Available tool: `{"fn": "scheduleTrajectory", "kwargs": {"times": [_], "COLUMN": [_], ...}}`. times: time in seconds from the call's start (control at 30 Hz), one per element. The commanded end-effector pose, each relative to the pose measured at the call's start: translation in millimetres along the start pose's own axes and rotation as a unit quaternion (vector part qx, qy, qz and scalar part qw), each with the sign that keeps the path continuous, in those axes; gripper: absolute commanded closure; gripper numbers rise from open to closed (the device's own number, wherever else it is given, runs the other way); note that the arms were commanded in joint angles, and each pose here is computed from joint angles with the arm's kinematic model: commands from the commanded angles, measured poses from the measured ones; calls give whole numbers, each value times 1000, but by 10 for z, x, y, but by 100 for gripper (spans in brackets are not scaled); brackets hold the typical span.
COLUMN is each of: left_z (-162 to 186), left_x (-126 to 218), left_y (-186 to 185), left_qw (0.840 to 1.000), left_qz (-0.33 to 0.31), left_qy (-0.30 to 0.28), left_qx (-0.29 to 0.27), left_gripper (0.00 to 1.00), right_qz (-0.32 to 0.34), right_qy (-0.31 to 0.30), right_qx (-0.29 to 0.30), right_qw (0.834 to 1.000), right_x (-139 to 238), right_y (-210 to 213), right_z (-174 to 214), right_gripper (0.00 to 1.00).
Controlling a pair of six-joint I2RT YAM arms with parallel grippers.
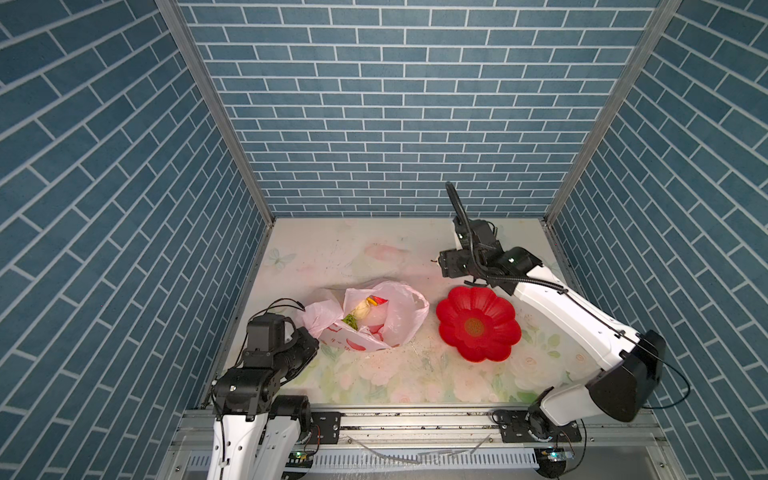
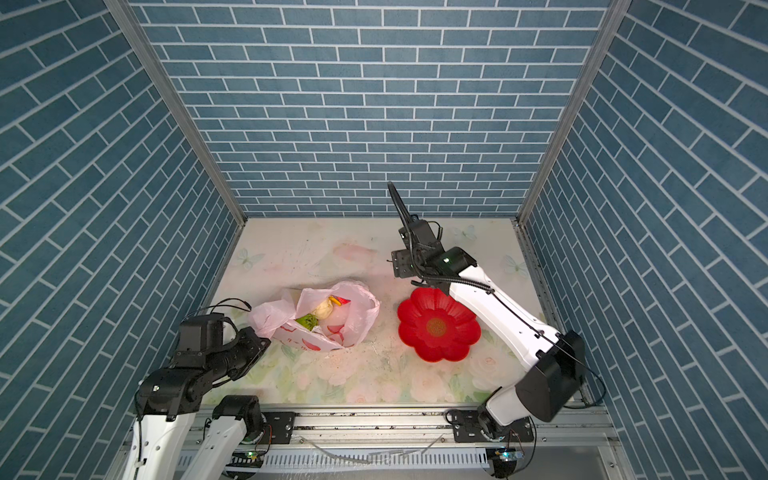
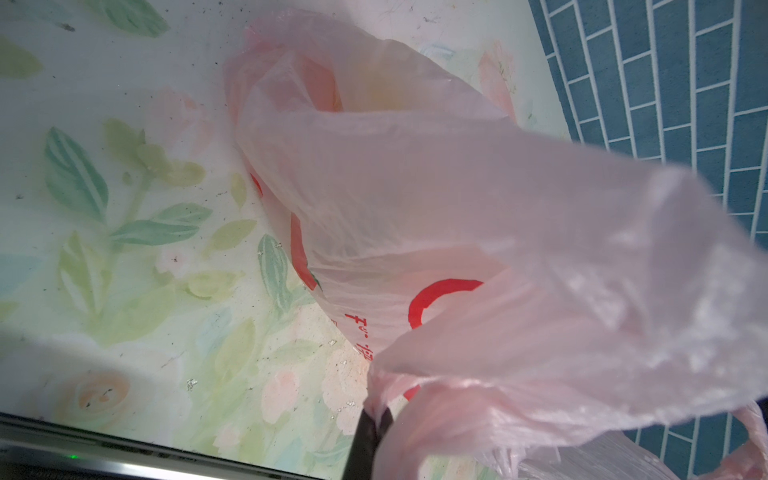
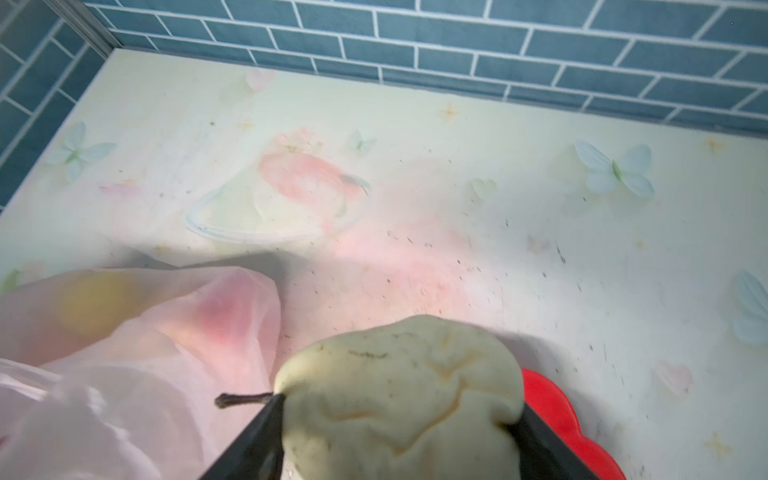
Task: Take the fake fruits out of the plastic bag
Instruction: 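Carry the cream fruit out of the bag over the red plate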
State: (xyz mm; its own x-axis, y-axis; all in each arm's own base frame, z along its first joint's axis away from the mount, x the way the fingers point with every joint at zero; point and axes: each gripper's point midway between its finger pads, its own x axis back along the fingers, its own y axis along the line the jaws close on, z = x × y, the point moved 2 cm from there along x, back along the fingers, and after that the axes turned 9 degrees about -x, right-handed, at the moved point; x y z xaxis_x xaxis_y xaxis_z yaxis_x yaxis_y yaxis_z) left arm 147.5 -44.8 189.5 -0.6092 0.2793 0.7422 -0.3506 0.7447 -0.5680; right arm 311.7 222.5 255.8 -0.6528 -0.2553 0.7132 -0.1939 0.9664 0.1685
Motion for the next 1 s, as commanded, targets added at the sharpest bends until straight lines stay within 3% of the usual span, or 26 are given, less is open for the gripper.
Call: {"fn": "scheduleTrajectory", "kwargs": {"times": [0.0, 0.2, 0.5, 0.67, 0.97], "left_z": [-13, -42, -33, -71, -233], "left_x": [58, 21, 2, 63, 314], "left_y": [-8, -19, 14, -17, -179], "left_qw": [1000, 1000, 1000, 999, 996], "left_qz": [-6, -11, -18, -20, -33], "left_qy": [-4, 3, 3, -3, -12], "left_qx": [-10, -19, -22, -29, -79], "left_gripper": [100, 100, 95, 83, 48], "right_qz": [63, 104, 141, 144, 139], "right_qy": [48, 95, 146, 155, 154], "right_qx": [-50, -119, -122, -129, -134], "right_qw": [996, 983, 972, 969, 969], "right_x": [-112, -298, -602, -695, -725], "right_y": [-383, -715, -855, -896, -918], "right_z": [600, 1317, 1686, 1779, 1817], "right_gripper": [54, 54, 46, 35, 20]}}
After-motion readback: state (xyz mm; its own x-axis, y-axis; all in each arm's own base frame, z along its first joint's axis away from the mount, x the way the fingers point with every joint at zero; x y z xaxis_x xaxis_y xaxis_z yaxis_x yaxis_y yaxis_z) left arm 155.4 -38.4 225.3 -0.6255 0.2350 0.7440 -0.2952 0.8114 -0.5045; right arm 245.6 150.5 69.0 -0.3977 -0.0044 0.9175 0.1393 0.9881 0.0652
